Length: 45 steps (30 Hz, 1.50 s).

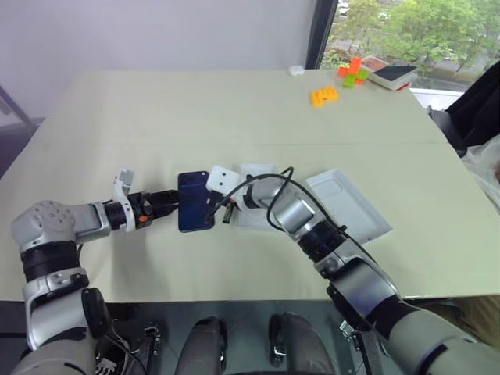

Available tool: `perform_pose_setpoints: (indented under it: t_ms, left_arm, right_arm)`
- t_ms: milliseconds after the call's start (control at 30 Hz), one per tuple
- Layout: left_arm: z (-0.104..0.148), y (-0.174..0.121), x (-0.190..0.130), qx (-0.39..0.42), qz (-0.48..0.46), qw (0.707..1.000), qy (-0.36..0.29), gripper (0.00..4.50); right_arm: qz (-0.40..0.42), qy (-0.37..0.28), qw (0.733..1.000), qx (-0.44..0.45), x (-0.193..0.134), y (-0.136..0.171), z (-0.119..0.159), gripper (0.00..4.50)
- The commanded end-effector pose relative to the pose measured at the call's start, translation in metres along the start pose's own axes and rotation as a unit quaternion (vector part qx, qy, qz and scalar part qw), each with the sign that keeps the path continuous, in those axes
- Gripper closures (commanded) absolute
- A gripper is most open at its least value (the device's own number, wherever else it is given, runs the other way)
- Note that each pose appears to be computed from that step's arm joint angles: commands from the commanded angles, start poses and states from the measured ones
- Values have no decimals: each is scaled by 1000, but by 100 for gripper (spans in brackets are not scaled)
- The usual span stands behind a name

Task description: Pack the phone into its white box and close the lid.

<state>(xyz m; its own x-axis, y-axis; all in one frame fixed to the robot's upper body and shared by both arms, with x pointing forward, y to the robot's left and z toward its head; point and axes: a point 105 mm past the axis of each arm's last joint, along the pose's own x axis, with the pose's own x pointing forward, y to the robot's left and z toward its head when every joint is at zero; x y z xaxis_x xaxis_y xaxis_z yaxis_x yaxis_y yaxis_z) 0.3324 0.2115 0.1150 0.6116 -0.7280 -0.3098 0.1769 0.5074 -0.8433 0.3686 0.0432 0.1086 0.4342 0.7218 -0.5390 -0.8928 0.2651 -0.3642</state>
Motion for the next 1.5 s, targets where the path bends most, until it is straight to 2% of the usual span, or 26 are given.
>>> perform_pose_setpoints:
  t_ms: [33, 500, 800, 1000, 1500]
  left_arm:
    - [4, -30, 12, 6, -73, 997, 7, 100]
    - [9, -45, 4, 0, -118, 993, -19, 100]
    - [-8, -38, 21, -23, -109, 994, -7, 100]
    - [-14, -23, 16, -29, -83, 996, -7, 100]
    - [-1, -24, -4, -11, -73, 997, -23, 100]
  right_arm:
    - [20, -21, 999, -22, 6, 12, 14, 449]
    - [28, -19, 999, -25, 6, 14, 11, 449]
    - [23, -21, 999, -25, 5, 12, 13, 449]
    - [20, -21, 999, -28, 4, 11, 12, 449]
    - [-5, -60, 998, -21, -10, -7, 32, 449]
